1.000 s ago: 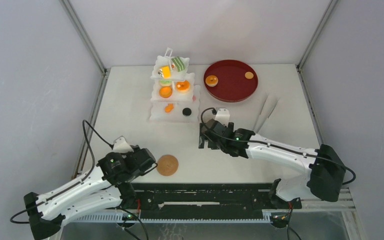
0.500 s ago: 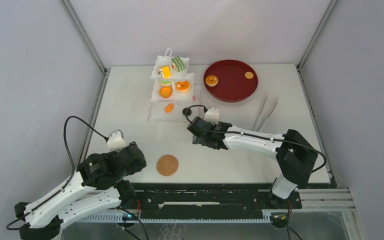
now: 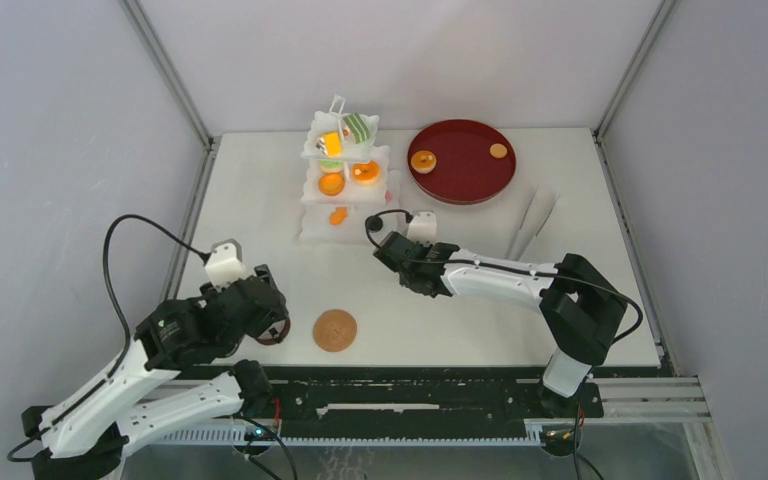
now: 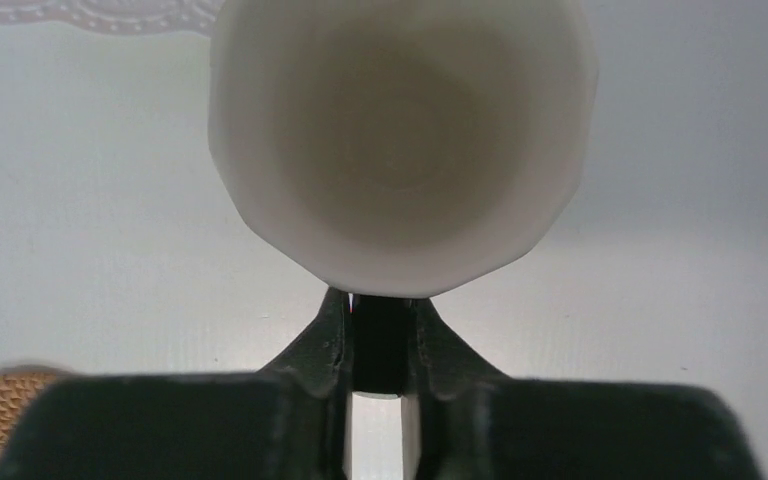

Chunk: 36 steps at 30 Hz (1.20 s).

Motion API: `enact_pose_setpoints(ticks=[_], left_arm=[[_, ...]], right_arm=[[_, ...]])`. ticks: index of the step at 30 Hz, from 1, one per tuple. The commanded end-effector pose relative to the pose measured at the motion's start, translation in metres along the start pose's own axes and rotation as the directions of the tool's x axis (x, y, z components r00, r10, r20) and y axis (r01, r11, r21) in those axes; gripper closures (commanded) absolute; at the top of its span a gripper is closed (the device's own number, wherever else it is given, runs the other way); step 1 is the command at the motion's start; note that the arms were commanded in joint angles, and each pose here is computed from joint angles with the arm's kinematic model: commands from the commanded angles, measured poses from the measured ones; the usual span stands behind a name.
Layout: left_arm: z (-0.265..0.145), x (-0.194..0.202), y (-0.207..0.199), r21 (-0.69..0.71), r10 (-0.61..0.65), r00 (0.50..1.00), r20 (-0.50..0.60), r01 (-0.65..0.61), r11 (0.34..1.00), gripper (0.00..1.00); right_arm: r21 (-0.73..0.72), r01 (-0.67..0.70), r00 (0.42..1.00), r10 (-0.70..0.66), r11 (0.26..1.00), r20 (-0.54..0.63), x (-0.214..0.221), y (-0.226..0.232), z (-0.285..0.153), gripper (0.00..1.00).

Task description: Serve the afternoon tea

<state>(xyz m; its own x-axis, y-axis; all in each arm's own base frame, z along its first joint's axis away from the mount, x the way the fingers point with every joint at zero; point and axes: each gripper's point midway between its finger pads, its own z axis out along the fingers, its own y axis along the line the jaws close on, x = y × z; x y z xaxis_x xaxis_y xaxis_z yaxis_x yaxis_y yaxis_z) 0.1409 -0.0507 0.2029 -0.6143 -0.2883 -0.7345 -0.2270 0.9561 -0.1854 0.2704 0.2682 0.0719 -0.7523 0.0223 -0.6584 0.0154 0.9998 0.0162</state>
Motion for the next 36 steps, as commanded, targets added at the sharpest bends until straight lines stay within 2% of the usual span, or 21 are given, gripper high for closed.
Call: enact_pose_setpoints(ticks=[1,4,6,8,11,16,21,26,36], left_arm=[[-0.004,-0.027,-0.008,0.018,0.041,0.997,0.068,-0.042,0.999,0.24],[0.003,-0.034,-0.002,-0.015,0.041,0.997,0.073,-0.04,0.999,0.24],[0.008,-0.044,0.0,-0.024,0.021,0.996,0.089,-0.019,1.0,0.23],[0.01,-0.057,0.006,-0.055,-0.014,0.994,0.109,0.02,0.998,0.22],[0.009,-0.081,0.02,-0.104,-0.076,0.985,0.156,0.093,0.99,0.19],[0.011,-0.101,0.031,-0.124,-0.133,0.975,0.18,0.157,0.98,0.19],[0.013,-0.102,0.042,-0.164,-0.134,0.973,0.186,0.165,0.973,0.19],[0.013,-0.102,0.045,-0.174,-0.14,0.97,0.196,0.175,0.969,0.12],[0.016,-0.097,0.046,-0.173,-0.141,0.973,0.185,0.174,0.97,0.1]], right_arm=[[-0.09,0.072,0.992,-0.062,0.993,0.112,-0.035,0.02,-0.027,1.0],[-0.196,0.23,0.962,-0.192,0.953,0.194,-0.033,0.044,-0.056,1.0],[-0.308,0.333,0.932,-0.262,0.891,0.25,-0.024,0.064,-0.082,1.0],[-0.415,0.384,0.916,-0.283,0.825,0.285,-0.013,0.085,-0.107,1.0],[-0.496,0.45,0.888,-0.314,0.742,0.336,0.0,0.106,-0.134,1.0],[-0.619,0.496,0.868,-0.355,0.608,0.347,0.032,0.136,-0.163,1.0],[-0.657,0.486,0.87,-0.386,0.576,0.306,0.056,0.149,-0.158,1.0],[-0.669,0.483,0.869,-0.404,0.564,0.287,0.067,0.159,-0.152,1.0],[-0.631,0.514,0.847,-0.461,0.581,0.266,0.079,0.165,-0.135,1.0]])
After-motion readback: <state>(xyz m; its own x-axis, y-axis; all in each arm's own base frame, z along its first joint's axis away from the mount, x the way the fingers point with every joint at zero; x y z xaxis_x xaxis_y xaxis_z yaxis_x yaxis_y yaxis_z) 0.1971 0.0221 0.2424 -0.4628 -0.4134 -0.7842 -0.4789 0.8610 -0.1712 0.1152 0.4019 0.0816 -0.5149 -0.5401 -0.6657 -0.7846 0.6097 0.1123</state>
